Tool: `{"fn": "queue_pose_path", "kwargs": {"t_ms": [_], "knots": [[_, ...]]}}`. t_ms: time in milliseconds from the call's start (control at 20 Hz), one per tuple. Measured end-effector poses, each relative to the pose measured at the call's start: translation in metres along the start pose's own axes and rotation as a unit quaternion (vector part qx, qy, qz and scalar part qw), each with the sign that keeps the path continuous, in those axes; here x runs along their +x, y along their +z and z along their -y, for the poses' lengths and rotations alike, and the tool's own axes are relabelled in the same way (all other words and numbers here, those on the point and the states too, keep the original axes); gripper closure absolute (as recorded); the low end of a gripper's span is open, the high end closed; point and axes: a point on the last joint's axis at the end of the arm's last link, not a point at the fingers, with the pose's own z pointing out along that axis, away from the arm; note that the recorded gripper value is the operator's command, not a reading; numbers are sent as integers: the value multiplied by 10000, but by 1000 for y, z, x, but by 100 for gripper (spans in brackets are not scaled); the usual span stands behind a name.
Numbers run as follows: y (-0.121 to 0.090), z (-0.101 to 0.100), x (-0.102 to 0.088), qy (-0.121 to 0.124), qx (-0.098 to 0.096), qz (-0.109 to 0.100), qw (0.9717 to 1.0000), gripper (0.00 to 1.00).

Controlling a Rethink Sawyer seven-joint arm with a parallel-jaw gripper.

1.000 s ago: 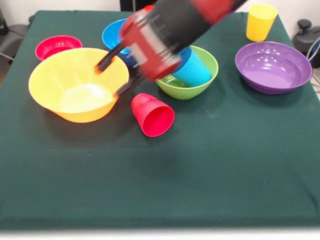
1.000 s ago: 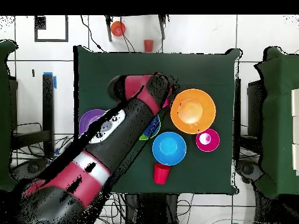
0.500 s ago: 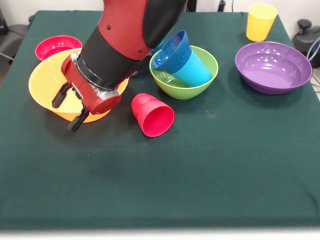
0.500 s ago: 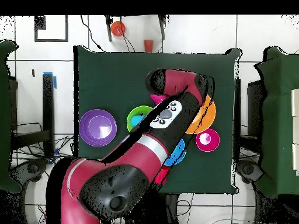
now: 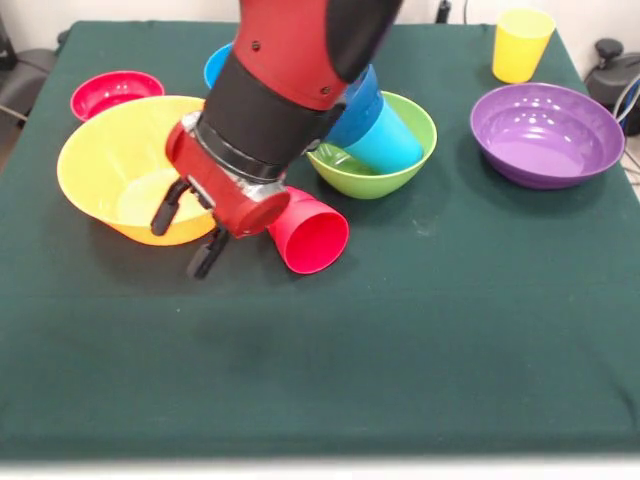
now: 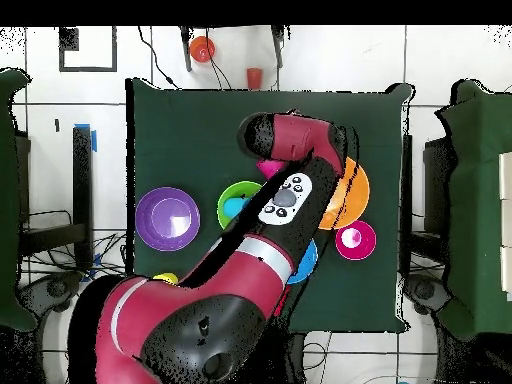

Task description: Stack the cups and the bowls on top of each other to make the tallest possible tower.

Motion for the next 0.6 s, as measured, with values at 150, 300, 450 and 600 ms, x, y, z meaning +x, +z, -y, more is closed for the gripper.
{"fn": "queue_pose_path", "kwargs": {"t_ms": [150,300,450,600], "knots": [[-6,-11,1,-40,-197,136,9997,0],[-9,-19,2,-14,-412,220,9989,0],[-9,-23,6,81,-624,215,9978,0],[-6,-22,12,205,-792,130,9966,0]]}}
